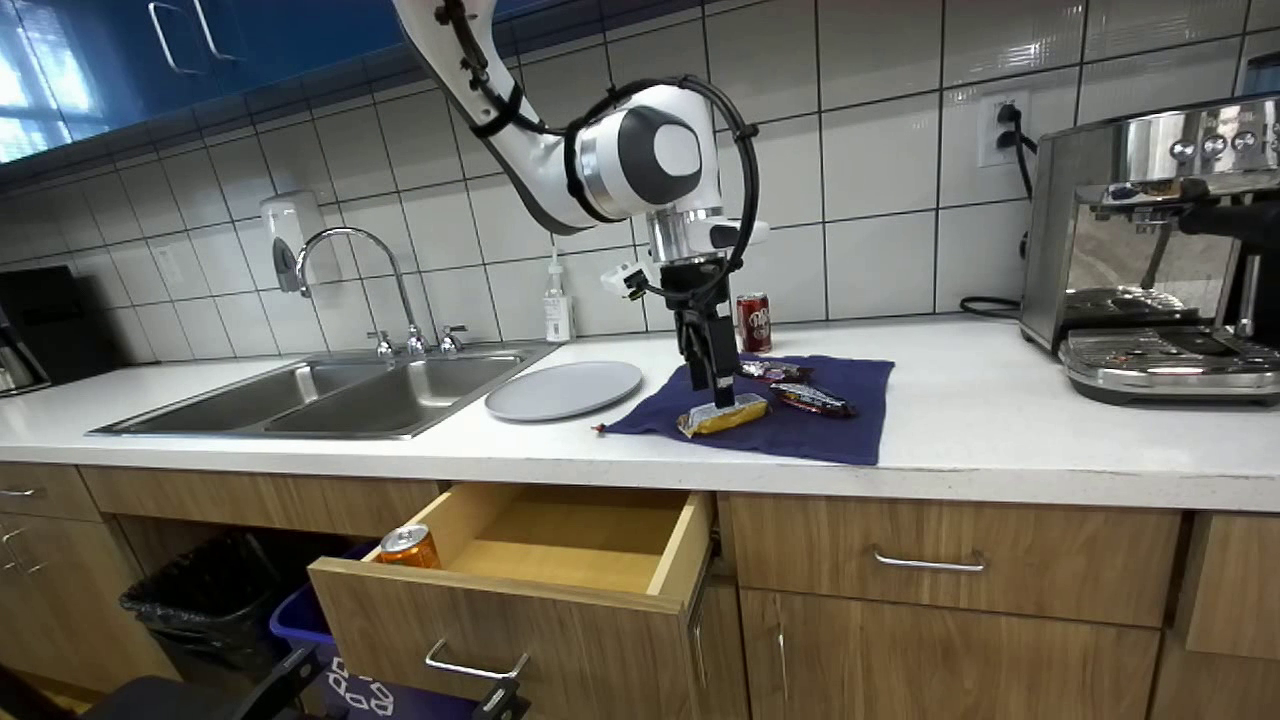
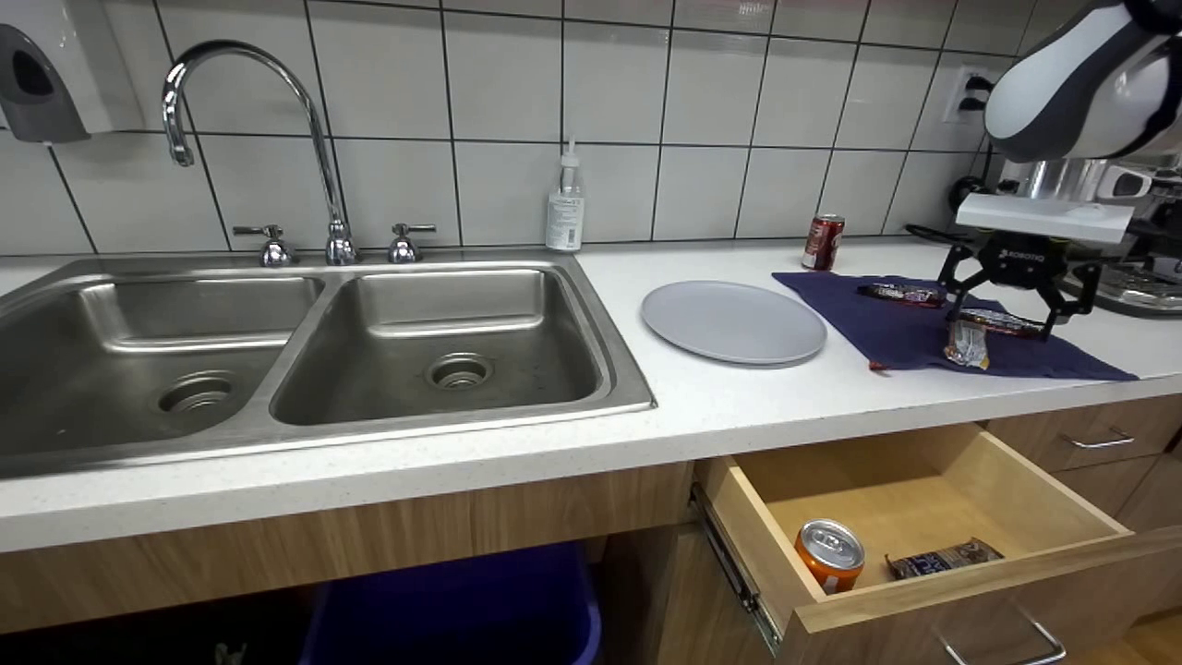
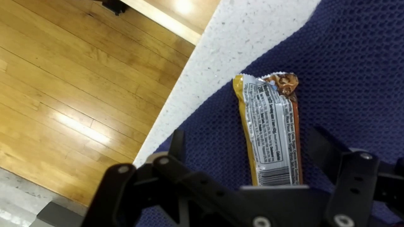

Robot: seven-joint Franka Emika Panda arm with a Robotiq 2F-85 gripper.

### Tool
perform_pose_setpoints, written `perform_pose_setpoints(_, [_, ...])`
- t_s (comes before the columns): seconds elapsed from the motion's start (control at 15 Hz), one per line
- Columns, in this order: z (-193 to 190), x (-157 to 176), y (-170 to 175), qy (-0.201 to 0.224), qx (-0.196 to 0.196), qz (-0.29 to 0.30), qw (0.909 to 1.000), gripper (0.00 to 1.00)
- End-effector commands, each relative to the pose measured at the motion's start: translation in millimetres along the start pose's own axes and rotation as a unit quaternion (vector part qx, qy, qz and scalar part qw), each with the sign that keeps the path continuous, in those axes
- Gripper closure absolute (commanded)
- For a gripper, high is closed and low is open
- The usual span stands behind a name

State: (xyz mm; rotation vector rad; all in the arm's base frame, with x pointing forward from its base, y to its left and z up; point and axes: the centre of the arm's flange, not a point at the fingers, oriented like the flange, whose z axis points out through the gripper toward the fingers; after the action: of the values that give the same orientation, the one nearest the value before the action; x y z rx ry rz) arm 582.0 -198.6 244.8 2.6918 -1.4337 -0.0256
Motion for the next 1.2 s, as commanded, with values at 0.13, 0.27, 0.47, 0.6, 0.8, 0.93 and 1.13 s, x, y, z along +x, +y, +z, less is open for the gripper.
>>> perform_pose_setpoints(0.13, [7,17,-16,-0.011,-0.003,-0.006,0.9999,0.00])
perform_pose_setpoints(0.27, [10,20,-18,-0.011,-0.005,-0.006,0.9999,0.00])
perform_pose_setpoints(0.47, [13,24,-20,-0.011,-0.007,-0.005,0.9999,0.00])
perform_pose_setpoints(0.6, [15,26,-21,-0.012,-0.008,-0.005,0.9999,0.00])
perform_pose_setpoints(0.8, [17,28,-24,-0.014,-0.011,-0.005,0.9998,0.00])
perform_pose_setpoints(0.93, [19,29,-25,-0.015,-0.012,-0.005,0.9998,0.00])
perform_pose_setpoints(1.13, [21,31,-27,-0.016,-0.012,-0.004,0.9998,0.00])
